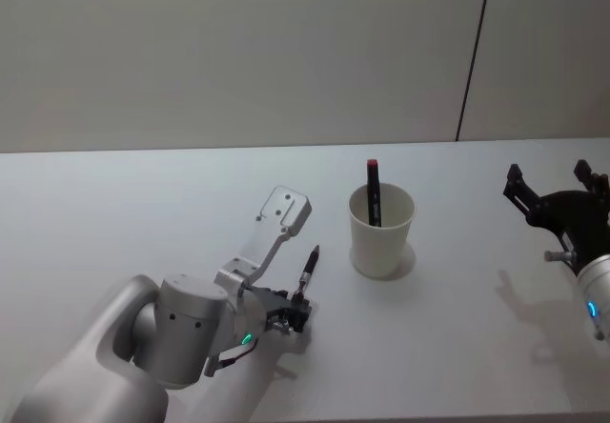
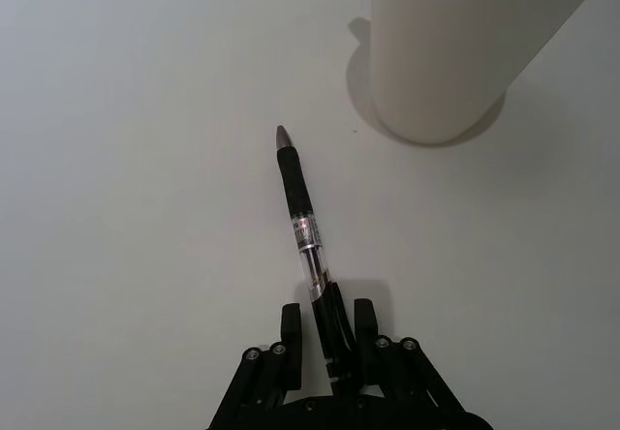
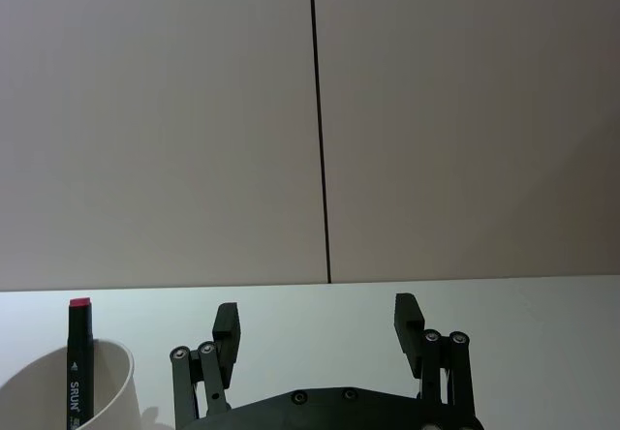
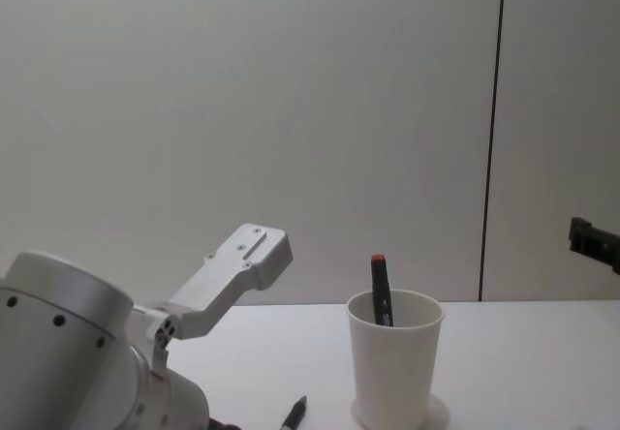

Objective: Place the pen into the pen holder.

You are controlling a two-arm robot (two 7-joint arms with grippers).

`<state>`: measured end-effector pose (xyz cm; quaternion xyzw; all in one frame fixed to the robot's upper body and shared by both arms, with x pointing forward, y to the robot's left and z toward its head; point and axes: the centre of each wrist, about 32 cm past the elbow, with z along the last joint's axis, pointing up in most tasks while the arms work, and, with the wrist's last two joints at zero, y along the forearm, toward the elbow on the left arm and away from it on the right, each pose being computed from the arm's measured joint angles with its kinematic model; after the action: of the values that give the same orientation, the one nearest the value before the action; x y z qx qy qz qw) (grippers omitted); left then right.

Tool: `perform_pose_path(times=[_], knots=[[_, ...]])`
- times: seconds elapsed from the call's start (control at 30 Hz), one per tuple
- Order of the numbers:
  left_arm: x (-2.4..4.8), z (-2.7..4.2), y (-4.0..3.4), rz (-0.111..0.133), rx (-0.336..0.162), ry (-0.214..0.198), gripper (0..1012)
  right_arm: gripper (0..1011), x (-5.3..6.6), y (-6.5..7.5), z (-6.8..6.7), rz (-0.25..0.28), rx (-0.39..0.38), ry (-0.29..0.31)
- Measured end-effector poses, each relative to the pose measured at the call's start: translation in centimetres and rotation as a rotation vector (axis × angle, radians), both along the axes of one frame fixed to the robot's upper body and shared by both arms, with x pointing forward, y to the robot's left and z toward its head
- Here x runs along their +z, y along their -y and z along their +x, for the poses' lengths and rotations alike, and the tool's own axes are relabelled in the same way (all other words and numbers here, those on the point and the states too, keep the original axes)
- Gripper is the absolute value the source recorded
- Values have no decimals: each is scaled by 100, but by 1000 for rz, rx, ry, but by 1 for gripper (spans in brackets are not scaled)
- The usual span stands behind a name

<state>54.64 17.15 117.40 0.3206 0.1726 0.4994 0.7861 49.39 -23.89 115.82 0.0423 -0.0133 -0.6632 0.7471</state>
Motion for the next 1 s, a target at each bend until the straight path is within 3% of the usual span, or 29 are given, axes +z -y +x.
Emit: perform_pose_path(times=[0.47, 1.0], knots=[[46, -7, -3, 35, -3, 25, 191, 1002, 0, 0, 0, 0, 0, 0], [164, -31, -21, 55, -6, 85, 176, 1002, 0, 0, 0, 0, 0, 0]])
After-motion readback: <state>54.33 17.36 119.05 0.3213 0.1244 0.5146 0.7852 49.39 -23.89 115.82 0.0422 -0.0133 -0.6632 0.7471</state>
